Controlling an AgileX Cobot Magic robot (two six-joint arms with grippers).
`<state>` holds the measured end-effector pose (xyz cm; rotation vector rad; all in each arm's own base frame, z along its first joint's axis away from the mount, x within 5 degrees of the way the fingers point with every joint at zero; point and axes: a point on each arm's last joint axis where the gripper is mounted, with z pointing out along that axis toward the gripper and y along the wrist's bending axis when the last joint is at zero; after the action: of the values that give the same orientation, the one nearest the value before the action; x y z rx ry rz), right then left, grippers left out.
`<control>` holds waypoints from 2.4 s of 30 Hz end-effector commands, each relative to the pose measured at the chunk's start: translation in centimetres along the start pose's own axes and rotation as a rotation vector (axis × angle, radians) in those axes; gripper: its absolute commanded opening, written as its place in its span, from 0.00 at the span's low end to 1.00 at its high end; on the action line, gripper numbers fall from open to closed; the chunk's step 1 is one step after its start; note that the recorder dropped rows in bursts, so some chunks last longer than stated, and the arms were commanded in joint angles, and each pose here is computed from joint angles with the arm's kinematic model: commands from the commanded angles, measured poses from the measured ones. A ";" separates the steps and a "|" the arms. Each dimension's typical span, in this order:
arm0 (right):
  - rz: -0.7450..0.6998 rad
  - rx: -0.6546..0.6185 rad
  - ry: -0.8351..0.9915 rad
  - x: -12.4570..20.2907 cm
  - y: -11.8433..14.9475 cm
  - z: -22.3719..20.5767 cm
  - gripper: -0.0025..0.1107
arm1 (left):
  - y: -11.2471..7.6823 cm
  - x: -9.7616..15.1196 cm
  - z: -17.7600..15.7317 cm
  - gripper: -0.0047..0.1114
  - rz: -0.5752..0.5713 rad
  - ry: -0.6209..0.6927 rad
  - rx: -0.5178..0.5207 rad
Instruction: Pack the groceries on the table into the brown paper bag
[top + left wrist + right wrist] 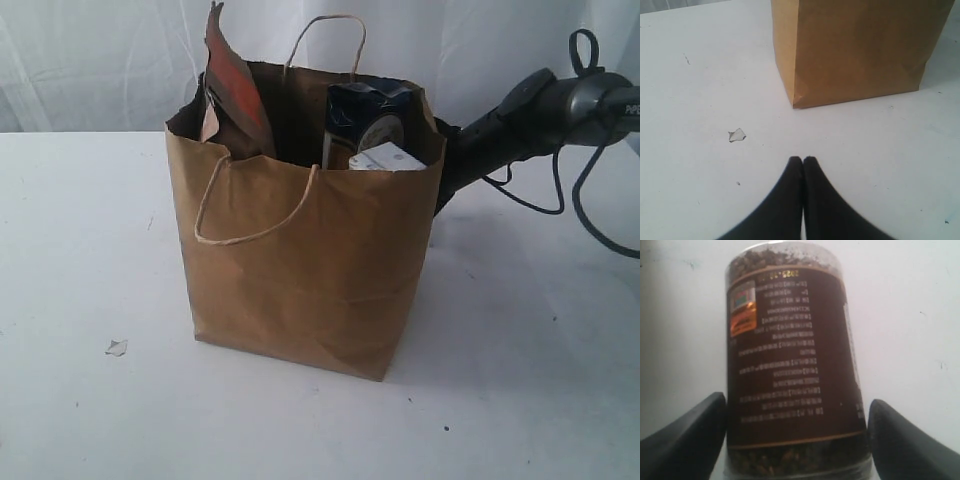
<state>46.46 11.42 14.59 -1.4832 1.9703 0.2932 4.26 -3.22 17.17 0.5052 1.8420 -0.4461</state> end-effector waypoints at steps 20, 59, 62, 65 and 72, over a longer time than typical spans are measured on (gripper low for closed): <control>0.496 -0.106 0.272 5.6 3.3 -1.9 0.31 | 0.0 0.1 0.0 0.04 -0.015 0.000 -0.001; 0.894 0.075 0.180 8.4 19.0 -14.4 0.52 | 0.0 0.1 0.0 0.04 -0.015 0.000 -0.001; 0.904 0.077 0.174 8.3 19.2 -14.6 0.55 | 0.0 0.1 0.0 0.04 -0.015 0.000 -0.001; 0.919 0.072 0.175 8.3 19.6 -14.6 0.58 | 0.0 0.1 0.0 0.04 -0.015 0.000 -0.001; 0.899 0.102 0.142 7.7 19.6 -15.5 0.61 | 0.0 0.1 0.0 0.04 -0.015 0.000 -0.001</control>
<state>21.77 3.73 17.29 -0.4984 2.6453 0.4573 4.26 -3.22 17.17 0.5052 1.8420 -0.4461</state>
